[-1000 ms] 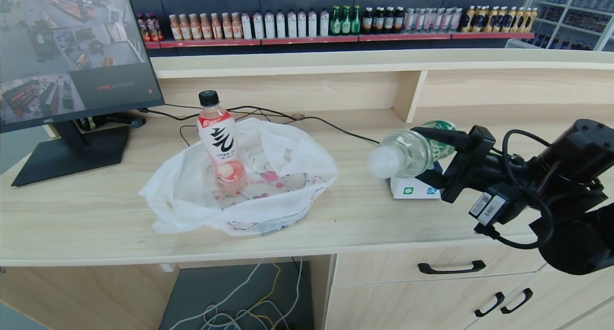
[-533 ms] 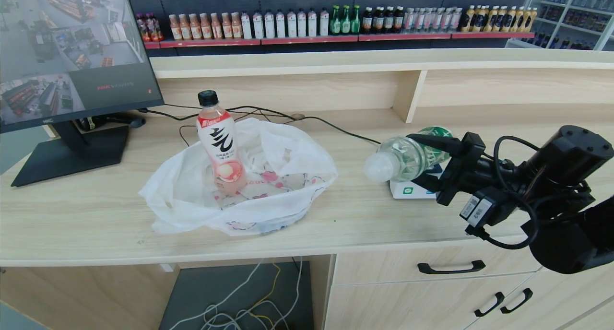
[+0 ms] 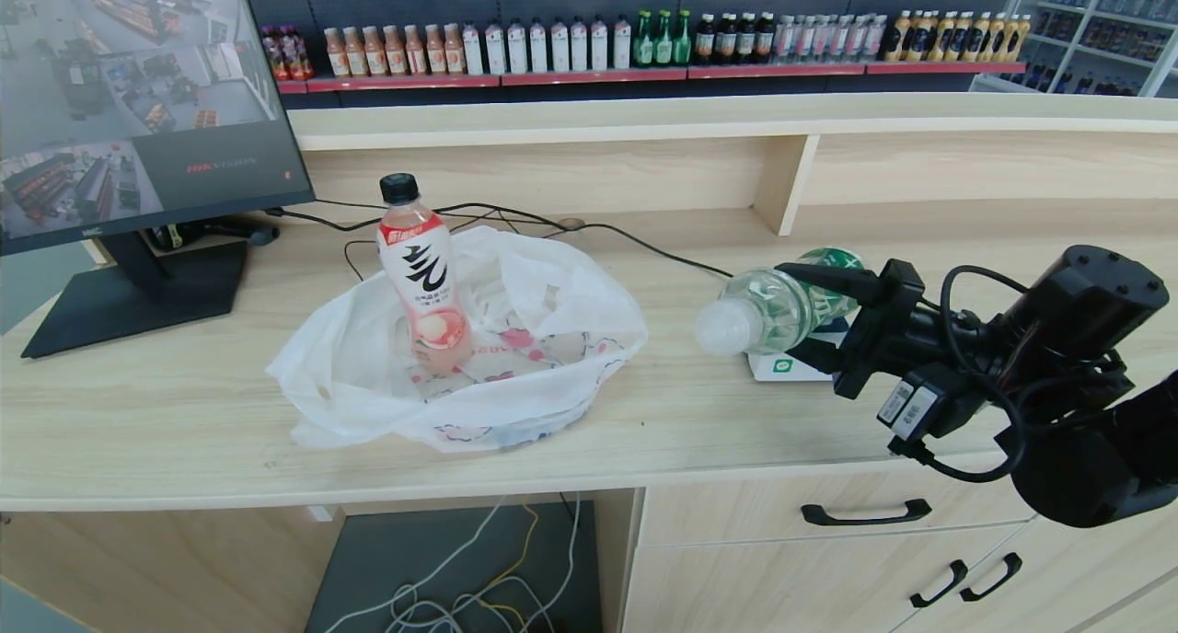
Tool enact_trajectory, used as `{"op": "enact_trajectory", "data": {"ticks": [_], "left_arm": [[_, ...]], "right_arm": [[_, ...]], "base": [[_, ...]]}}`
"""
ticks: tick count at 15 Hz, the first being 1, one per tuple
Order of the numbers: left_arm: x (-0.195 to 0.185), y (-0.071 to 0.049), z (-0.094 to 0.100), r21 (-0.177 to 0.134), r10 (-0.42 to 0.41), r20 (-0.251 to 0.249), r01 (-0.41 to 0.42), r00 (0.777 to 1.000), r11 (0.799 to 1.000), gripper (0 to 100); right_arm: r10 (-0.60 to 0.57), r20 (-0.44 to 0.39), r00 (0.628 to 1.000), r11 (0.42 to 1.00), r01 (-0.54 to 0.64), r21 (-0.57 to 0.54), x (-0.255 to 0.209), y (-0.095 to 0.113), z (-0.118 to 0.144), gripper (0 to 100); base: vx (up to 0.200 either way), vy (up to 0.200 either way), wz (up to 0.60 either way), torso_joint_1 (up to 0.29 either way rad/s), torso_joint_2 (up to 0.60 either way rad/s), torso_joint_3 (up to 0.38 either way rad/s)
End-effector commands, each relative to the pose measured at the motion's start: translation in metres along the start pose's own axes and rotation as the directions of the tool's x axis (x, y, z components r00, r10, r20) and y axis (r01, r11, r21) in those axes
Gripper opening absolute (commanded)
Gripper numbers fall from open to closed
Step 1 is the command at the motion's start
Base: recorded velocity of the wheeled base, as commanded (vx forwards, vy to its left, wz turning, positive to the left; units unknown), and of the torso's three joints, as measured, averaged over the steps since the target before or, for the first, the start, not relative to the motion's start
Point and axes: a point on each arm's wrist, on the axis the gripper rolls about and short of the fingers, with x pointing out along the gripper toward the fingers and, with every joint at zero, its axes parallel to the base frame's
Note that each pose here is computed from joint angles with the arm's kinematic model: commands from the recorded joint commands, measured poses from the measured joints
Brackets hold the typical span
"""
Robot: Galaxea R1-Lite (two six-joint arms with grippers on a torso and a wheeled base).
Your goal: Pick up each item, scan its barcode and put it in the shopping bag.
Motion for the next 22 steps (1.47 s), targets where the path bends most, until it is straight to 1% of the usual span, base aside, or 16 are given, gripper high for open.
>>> {"op": "enact_trajectory", "data": {"ticks": [1,12,15,17,18,21,22], "left_arm": [[0.000,0.000,0.000,0.000,0.000,0.000,0.000,1.000,1.000,100],[0.000,0.000,0.000,0.001,0.000,0.000,0.000,1.000,1.000,100],[0.000,0.000,0.000,0.001,-0.001,0.000,0.001,1.000,1.000,100],[0.000,0.000,0.000,0.000,0.000,0.000,0.000,1.000,1.000,100],[0.000,0.000,0.000,0.001,0.000,0.000,0.000,1.000,1.000,100],[0.000,0.000,0.000,0.001,-0.001,0.000,0.001,1.000,1.000,100],[0.000,0.000,0.000,0.001,-0.001,0.000,0.001,1.000,1.000,100]], "right_arm": [[0.001,-0.001,1.000,1.000,-0.001,0.002,0.000,0.001,0.000,0],[-0.013,0.001,1.000,1.000,0.013,-0.018,0.001,-0.001,0.001,0],[-0.024,0.007,1.000,1.000,0.024,-0.011,0.000,-0.008,0.005,0],[-0.071,0.040,0.997,0.997,0.071,0.013,0.005,-0.032,0.018,0],[-0.101,0.037,0.994,0.995,0.100,0.026,0.007,-0.044,0.024,0],[-0.204,0.022,0.979,0.972,0.200,0.120,0.011,-0.075,0.045,0],[-0.229,0.024,0.973,0.966,0.224,0.132,0.013,-0.083,0.049,0]], "base": [[0.000,0.000,0.00,0.000,0.00,0.000],[0.000,0.000,0.00,0.000,0.00,0.000],[0.000,0.000,0.00,0.000,0.00,0.000],[0.000,0.000,0.00,0.000,0.00,0.000],[0.000,0.000,0.00,0.000,0.00,0.000],[0.000,0.000,0.00,0.000,0.00,0.000],[0.000,0.000,0.00,0.000,0.00,0.000]]}}
